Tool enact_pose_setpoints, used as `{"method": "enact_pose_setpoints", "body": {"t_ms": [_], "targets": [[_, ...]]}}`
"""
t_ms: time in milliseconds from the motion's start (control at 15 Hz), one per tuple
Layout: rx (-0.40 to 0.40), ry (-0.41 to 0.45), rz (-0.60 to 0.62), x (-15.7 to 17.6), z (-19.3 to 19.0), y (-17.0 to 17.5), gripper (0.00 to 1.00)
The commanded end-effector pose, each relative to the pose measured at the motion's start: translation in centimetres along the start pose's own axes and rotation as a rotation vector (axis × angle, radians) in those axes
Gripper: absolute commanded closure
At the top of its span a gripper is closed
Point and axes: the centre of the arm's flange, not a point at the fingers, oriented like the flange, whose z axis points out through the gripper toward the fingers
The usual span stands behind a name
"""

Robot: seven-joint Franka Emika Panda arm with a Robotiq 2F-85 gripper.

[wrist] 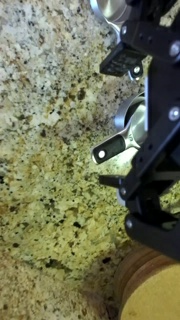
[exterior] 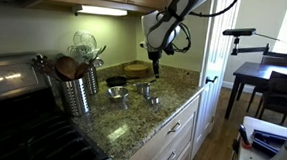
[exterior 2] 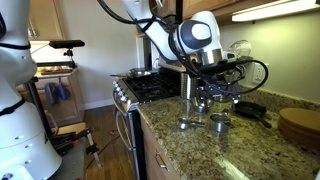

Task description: Pick up the two smaller pots from the small pot and place them on the table.

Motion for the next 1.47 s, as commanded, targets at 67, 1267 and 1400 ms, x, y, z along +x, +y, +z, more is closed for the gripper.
{"method": "enact_pose_setpoints", "body": {"t_ms": [67, 1267, 1400], "targets": [[0.068, 0.052, -0.064, 0.2, 1.9, 0.9, 0.00], [0.106, 0.063, -0.134, 2.2, 5.3, 1.0, 0.00], [0.108, 0.057, -0.138, 2.2, 5.8, 1.0, 0.00]]}}
